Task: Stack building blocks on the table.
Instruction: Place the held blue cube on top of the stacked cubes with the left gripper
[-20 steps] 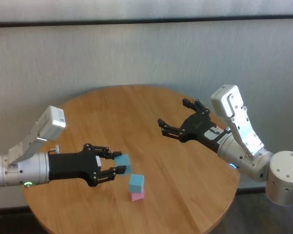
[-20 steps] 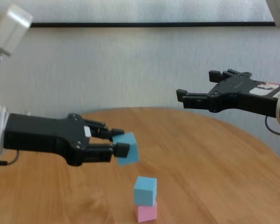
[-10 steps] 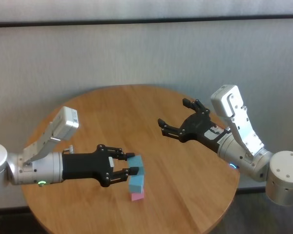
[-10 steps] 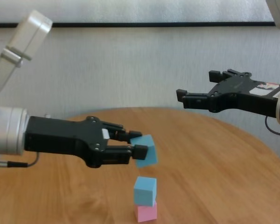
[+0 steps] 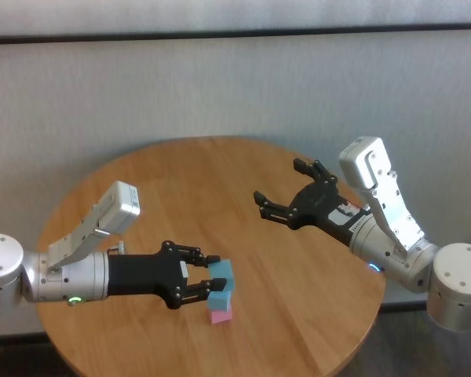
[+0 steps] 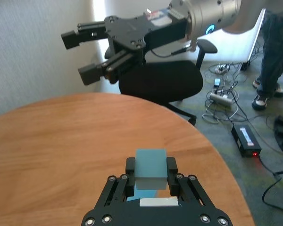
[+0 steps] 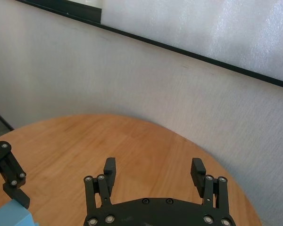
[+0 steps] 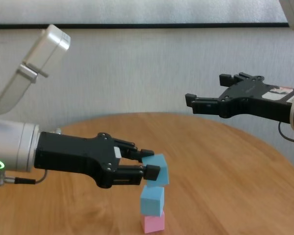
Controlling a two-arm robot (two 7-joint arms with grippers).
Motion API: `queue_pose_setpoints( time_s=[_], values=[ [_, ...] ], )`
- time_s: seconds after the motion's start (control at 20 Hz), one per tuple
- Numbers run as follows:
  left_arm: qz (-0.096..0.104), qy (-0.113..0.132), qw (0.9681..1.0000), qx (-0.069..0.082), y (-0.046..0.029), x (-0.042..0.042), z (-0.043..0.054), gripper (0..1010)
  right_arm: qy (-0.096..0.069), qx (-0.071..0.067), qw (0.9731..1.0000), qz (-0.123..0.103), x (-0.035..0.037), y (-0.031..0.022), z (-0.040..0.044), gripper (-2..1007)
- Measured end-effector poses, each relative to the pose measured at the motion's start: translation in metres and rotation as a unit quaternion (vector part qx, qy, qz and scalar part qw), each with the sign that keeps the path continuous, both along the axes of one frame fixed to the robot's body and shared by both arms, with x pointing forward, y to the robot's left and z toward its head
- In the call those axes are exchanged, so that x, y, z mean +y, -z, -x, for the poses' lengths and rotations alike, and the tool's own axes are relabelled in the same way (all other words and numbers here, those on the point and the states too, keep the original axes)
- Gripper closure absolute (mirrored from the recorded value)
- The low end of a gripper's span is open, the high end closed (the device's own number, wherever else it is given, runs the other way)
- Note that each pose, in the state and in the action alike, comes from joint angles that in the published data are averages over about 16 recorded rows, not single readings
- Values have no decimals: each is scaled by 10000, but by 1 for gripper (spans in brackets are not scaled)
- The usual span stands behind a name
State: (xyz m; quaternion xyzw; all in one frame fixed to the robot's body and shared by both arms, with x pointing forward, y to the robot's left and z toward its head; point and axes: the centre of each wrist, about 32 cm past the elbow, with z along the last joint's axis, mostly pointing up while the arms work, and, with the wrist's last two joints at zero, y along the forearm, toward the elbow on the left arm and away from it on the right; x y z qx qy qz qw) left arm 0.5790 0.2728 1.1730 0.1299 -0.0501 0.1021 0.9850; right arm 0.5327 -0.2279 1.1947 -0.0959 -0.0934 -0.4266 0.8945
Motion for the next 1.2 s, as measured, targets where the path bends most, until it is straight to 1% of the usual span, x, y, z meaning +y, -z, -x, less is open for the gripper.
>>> queue_pose_setpoints(
  time_s=[0.45, 1.2],
  values=[
    [-193, -5, 9998, -39, 37, 4, -15, 603, 0, 0, 10000, 0, 0, 0, 0, 4],
    [-343, -85, 9993, -73, 81, -24, -85, 603, 0, 0, 10000, 0, 0, 0, 0, 4]
  ],
)
